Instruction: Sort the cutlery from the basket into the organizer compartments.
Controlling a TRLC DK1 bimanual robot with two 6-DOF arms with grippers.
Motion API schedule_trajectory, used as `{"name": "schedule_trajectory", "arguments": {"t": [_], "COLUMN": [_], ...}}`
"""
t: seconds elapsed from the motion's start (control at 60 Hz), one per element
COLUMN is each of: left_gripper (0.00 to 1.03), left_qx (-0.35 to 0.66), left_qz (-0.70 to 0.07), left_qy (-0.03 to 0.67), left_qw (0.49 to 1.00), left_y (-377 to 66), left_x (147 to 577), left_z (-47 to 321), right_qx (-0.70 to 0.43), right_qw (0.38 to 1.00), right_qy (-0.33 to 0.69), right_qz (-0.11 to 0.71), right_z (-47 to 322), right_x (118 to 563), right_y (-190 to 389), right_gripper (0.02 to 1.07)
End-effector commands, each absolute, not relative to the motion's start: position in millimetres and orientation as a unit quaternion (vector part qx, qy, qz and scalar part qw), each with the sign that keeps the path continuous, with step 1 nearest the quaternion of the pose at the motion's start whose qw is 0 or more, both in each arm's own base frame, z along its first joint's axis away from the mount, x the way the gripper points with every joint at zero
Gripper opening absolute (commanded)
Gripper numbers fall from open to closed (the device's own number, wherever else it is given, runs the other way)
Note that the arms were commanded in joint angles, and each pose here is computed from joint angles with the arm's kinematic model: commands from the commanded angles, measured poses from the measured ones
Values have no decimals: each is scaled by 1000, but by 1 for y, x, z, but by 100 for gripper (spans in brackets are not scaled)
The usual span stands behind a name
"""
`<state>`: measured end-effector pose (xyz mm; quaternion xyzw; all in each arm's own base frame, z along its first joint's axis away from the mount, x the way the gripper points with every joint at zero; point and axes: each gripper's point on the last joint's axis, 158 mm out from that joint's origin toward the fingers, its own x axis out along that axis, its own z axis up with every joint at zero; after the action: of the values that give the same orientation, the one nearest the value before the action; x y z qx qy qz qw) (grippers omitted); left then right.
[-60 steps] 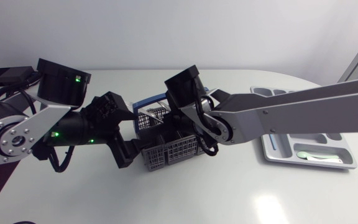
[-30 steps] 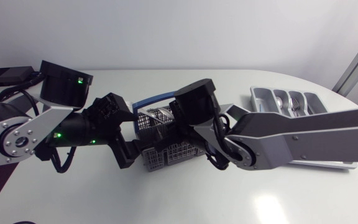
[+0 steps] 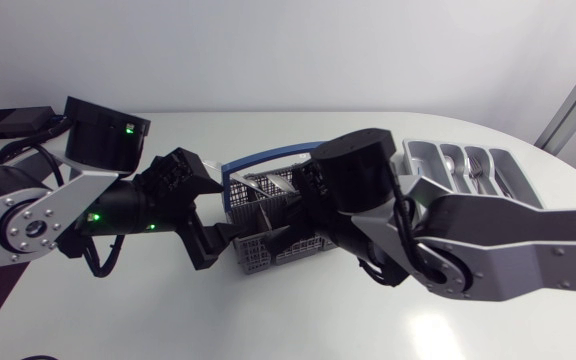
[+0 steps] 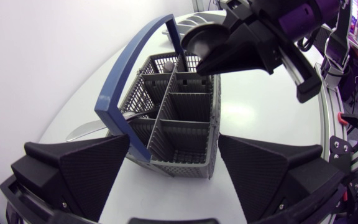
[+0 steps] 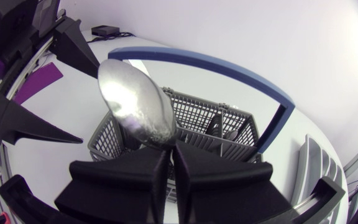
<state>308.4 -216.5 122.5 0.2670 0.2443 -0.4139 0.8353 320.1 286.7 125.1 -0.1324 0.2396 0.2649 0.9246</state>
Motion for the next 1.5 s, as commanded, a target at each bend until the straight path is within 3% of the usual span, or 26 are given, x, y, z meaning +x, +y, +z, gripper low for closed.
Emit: {"name": "schedule_trajectory", "arguments": {"t": [0.0, 0.267, 0.65, 1.067, 1.483], "left_gripper": [99, 99, 99, 99, 99], "left_qx": [260, 260, 262, 265, 270], "left_qz": [-414, -412, -408, -411, -418], "left_qy": [258, 252, 242, 239, 240], "left_qw": [833, 836, 841, 839, 834], "left_y": [-216, -215, -210, -211, -215], "left_x": [306, 306, 302, 300, 297], "left_z": [111, 121, 135, 142, 142], "right_qx": [-141, -110, -60, 8, 76], "right_qw": [924, 929, 932, 935, 925], "right_qy": [229, 188, 206, 267, 328], "right_qz": [272, 300, 292, 233, 178], "right_z": [139, 209, 260, 247, 204], "right_x": [315, 306, 325, 368, 418], "right_y": [283, 286, 236, 131, 6], "right_gripper": [11, 11, 11, 11, 11]}}
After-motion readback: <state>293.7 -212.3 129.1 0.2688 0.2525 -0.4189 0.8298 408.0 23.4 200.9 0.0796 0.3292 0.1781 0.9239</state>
